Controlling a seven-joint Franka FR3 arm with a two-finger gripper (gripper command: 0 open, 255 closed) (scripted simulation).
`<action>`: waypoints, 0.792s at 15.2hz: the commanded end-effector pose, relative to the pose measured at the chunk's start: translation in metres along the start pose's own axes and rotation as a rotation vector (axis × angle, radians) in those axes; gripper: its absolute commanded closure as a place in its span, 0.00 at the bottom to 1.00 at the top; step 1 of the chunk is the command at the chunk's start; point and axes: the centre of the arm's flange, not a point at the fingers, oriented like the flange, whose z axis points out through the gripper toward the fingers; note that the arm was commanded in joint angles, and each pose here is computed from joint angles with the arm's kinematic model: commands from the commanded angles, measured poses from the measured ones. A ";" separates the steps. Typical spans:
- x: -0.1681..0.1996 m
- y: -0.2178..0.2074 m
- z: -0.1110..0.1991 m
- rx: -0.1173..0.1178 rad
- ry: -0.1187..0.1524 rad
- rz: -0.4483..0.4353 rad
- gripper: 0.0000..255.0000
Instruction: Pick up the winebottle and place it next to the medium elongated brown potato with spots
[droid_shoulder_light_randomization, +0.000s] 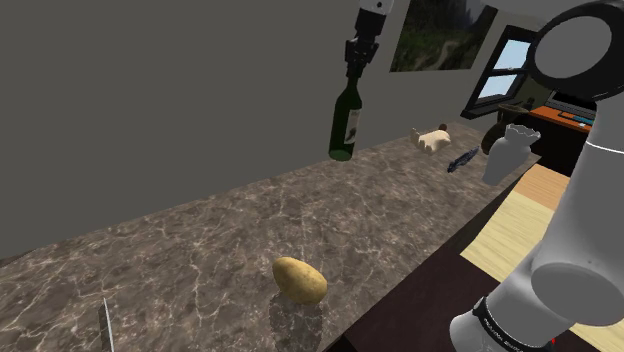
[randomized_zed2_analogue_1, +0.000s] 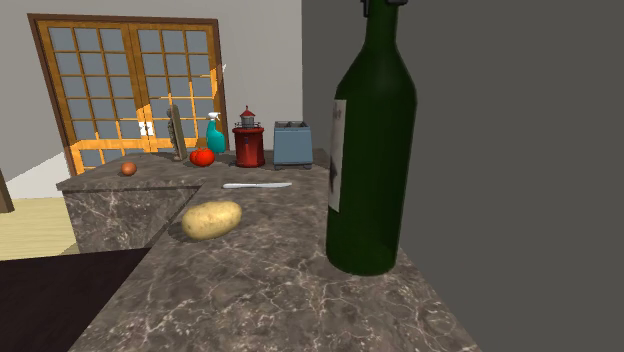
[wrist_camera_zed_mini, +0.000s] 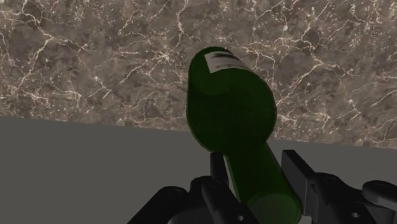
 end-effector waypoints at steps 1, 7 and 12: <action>-0.012 -0.023 0.000 0.000 0.000 0.000 1.00; -0.051 -0.092 -0.003 0.000 0.000 0.000 1.00; -0.083 -0.150 -0.006 0.000 0.000 0.000 1.00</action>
